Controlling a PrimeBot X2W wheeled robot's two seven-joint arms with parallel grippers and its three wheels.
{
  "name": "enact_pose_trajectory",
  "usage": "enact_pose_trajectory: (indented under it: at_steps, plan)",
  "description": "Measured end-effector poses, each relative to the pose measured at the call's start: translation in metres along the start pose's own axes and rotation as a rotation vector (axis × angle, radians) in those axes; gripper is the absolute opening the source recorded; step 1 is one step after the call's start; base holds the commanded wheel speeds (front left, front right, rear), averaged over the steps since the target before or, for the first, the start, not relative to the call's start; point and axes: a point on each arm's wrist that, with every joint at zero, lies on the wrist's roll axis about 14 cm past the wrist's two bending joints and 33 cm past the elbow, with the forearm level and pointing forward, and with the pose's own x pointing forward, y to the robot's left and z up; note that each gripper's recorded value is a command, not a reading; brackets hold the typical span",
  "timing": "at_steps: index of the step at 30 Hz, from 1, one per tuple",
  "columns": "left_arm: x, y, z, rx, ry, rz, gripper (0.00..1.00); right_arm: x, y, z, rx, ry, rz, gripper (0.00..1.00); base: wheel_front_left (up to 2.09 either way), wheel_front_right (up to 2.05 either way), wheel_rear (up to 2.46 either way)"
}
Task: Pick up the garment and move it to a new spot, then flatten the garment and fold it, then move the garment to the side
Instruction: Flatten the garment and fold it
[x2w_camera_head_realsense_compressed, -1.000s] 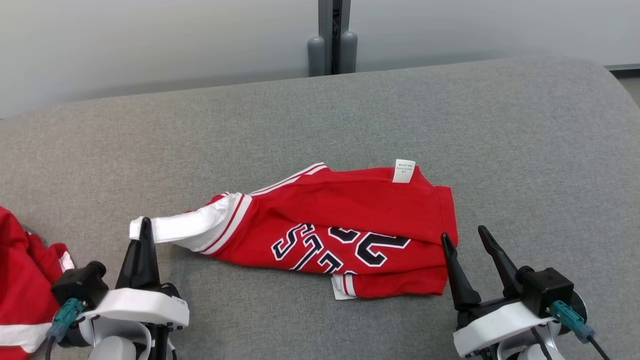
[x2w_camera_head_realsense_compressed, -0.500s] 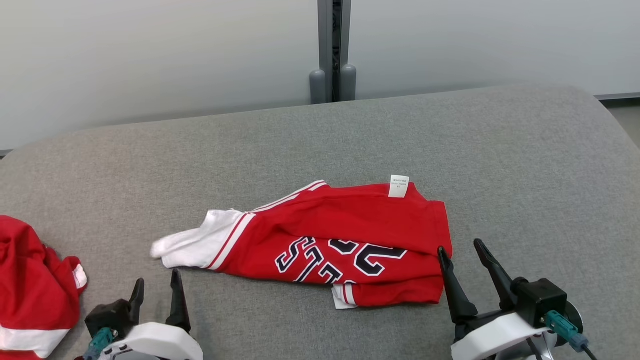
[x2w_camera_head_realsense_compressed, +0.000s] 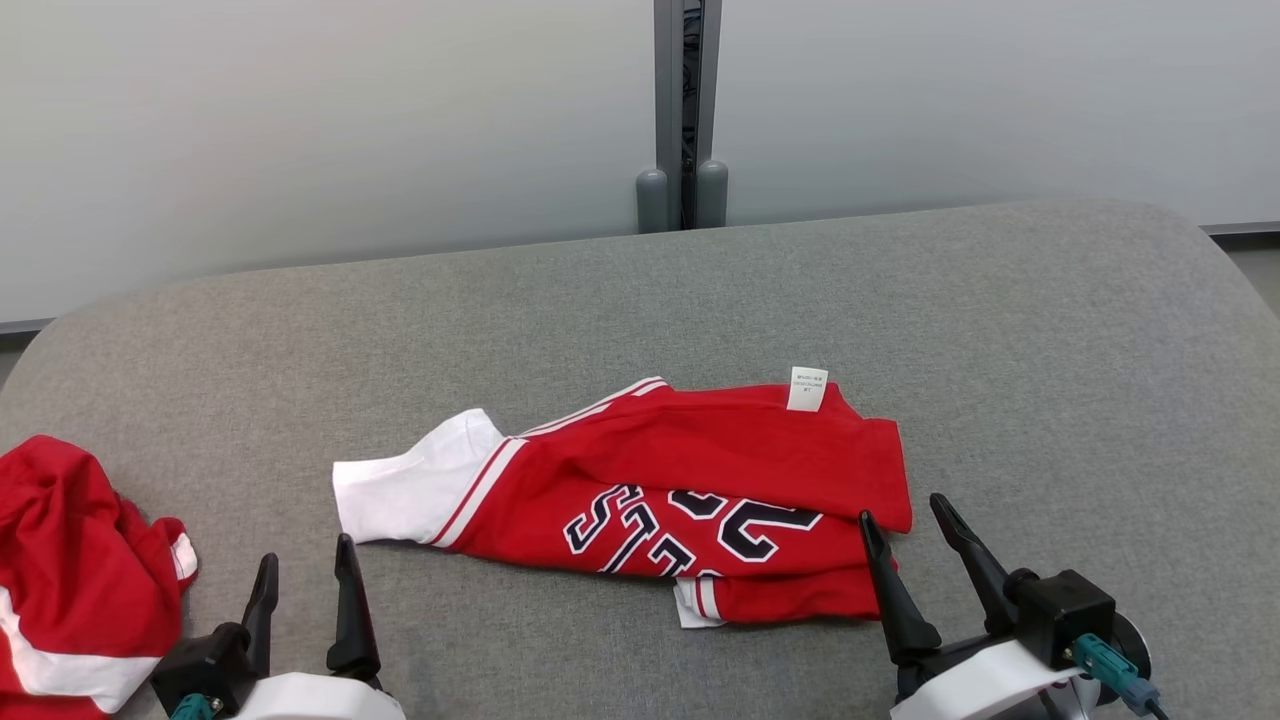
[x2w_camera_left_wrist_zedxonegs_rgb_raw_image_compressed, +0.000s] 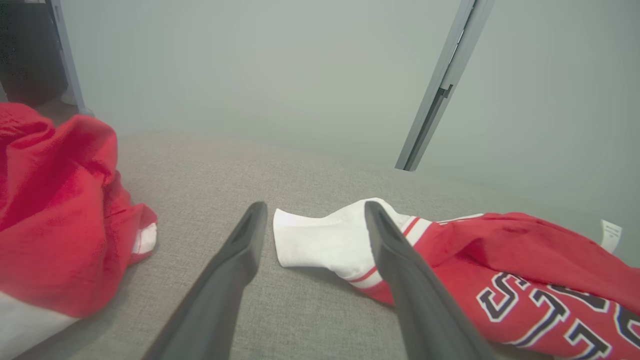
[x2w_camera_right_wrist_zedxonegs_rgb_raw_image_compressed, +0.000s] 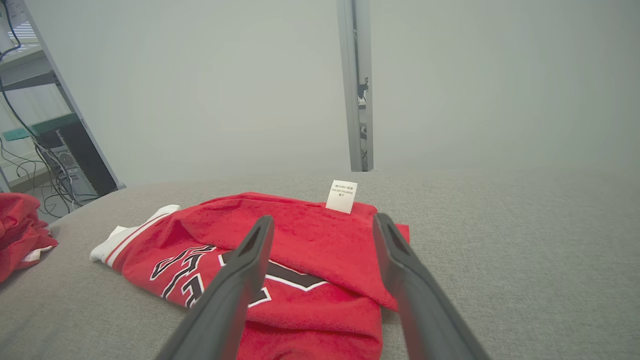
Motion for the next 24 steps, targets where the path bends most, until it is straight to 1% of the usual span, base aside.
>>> enact_pose_trajectory:
  at_steps: [10,24]
  plan:
    - [-0.006,-0.003,-0.007,-0.018,0.022,0.003,1.0,-0.007,-0.003,-0.011,0.014,0.033,-0.016,1.0,0.0,0.0,0.0]
    - [-0.004,-0.007,-0.008,-0.022,0.027,-0.008,1.0,-0.009,-0.008,-0.012,0.022,0.037,-0.033,1.0,0.0,0.0,0.0]
